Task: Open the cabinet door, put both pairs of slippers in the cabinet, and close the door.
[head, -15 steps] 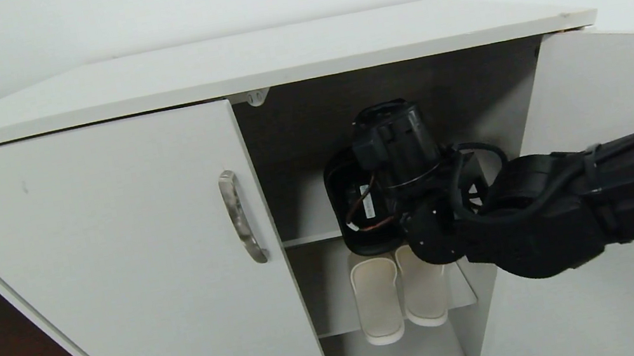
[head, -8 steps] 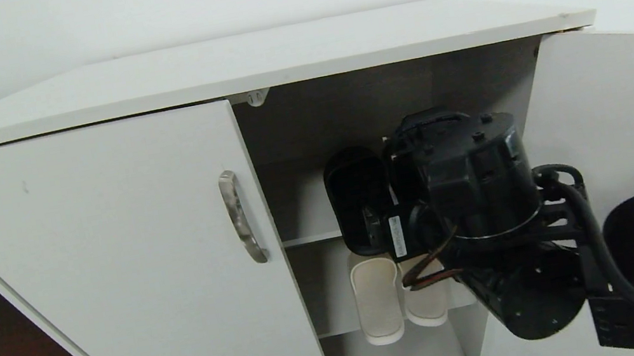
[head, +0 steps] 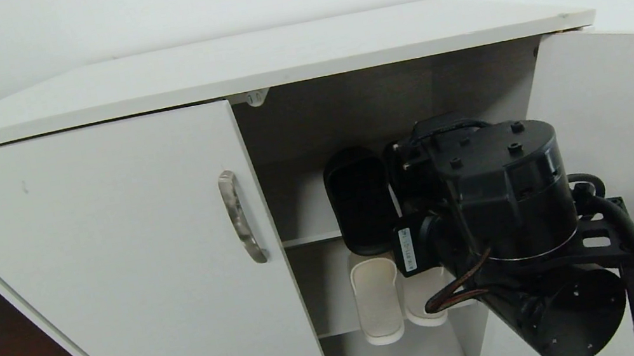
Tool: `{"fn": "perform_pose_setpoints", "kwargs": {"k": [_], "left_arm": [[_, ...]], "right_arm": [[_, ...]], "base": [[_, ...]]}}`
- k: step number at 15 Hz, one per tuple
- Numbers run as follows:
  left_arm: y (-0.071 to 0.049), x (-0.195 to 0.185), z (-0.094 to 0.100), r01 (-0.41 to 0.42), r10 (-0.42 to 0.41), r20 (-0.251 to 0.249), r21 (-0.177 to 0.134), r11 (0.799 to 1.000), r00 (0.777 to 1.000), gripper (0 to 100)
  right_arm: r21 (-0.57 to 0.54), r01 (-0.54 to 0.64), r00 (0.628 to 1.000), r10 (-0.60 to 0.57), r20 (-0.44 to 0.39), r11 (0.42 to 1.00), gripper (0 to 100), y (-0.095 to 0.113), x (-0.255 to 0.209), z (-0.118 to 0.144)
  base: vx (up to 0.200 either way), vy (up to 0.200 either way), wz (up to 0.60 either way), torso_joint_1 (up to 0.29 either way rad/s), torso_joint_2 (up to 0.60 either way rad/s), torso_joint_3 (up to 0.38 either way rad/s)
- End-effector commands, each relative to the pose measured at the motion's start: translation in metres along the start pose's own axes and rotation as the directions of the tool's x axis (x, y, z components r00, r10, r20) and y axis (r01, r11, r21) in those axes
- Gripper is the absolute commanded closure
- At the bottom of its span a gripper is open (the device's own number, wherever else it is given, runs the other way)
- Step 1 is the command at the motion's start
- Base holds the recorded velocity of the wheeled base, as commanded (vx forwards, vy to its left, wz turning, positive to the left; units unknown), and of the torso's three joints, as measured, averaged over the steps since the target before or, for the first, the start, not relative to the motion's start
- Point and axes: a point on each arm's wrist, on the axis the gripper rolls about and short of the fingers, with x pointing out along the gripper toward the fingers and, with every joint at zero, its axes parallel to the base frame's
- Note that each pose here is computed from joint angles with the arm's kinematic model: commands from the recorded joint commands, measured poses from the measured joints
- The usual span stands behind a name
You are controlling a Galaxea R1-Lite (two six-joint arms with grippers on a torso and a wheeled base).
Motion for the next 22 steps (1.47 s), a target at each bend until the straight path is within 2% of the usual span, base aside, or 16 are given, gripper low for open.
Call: {"fn": "perform_pose_setpoints", "kwargs": {"k": [1, 7, 22], "left_arm": [[0.0, 0.0, 0.0, 0.0, 0.0, 0.0, 0.0, 1.0, 1.0, 100], [0.0, 0.0, 0.0, 0.0, 0.0, 0.0, 0.0, 1.0, 1.0, 100], [0.0, 0.0, 0.0, 0.0, 0.0, 0.0, 0.0, 1.0, 1.0, 100]], "right_arm": [[-0.016, 0.002, 1.0, -0.002, -0.01, 1.0, 100, 0.0049, 0.0064, -0.0099], [-0.017, 0.004, 1.0, -0.004, -0.009, 1.0, 100, 0.0058, 0.0077, -0.0119], [-0.034, 0.009, 1.0, -0.009, -0.019, 0.999, 100, 0.0043, 0.0073, -0.0162]], "base": [[0.0, 0.0, 0.0, 0.0, 0.0, 0.0], [0.0, 0.0, 0.0, 0.0, 0.0, 0.0], [-0.2, 0.0, 0.0, 0.002, 0.0, 0.003]]}}
